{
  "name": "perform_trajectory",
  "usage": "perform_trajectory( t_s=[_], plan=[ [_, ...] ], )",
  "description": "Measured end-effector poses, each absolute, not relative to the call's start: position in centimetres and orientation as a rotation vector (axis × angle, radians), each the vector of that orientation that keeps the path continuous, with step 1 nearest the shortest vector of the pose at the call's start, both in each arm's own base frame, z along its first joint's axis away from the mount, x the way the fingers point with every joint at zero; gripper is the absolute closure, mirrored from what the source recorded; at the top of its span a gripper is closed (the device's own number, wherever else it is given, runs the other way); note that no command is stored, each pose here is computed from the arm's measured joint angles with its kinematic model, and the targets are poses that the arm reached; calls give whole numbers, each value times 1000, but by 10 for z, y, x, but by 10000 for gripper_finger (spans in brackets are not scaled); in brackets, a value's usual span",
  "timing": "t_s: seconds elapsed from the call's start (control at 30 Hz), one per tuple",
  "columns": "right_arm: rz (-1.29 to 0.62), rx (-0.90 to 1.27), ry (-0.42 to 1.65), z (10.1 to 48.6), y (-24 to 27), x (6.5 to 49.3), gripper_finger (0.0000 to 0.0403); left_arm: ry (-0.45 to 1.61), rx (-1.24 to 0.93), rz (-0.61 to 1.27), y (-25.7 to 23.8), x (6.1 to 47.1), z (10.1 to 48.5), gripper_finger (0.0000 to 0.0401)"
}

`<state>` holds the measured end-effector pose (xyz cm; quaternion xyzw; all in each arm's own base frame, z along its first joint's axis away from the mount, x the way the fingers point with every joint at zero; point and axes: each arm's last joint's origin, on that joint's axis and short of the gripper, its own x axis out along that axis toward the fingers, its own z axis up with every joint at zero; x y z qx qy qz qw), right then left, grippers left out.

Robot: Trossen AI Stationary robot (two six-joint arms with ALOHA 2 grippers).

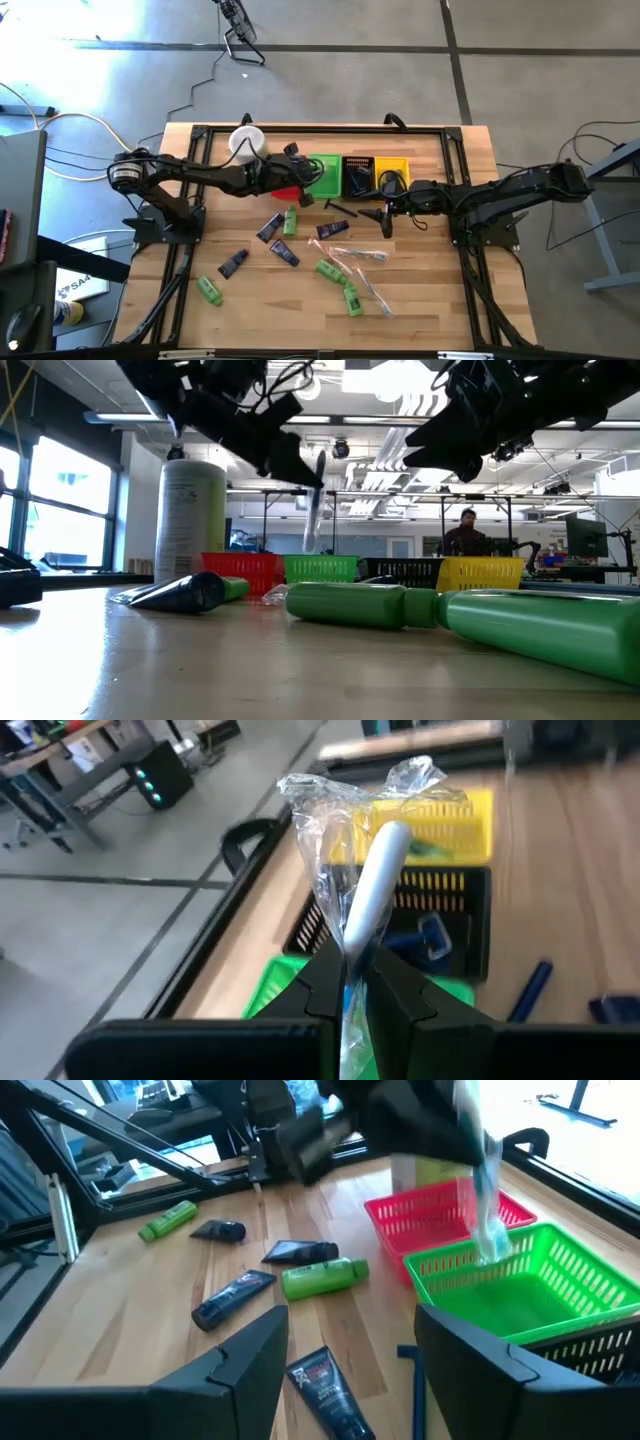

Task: Pick & Place Travel size toiletries
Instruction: Put the blue toothbrush into the green bin

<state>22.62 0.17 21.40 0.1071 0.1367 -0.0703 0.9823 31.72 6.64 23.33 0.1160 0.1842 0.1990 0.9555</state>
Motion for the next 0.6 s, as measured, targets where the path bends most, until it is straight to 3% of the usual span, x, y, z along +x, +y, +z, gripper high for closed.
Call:
perform_trajectory(
  t_s=[0.6],
  plan=[
    [-144,233,274,214,2,226,192,520,646,307,70,334,197,382]
  ],
)
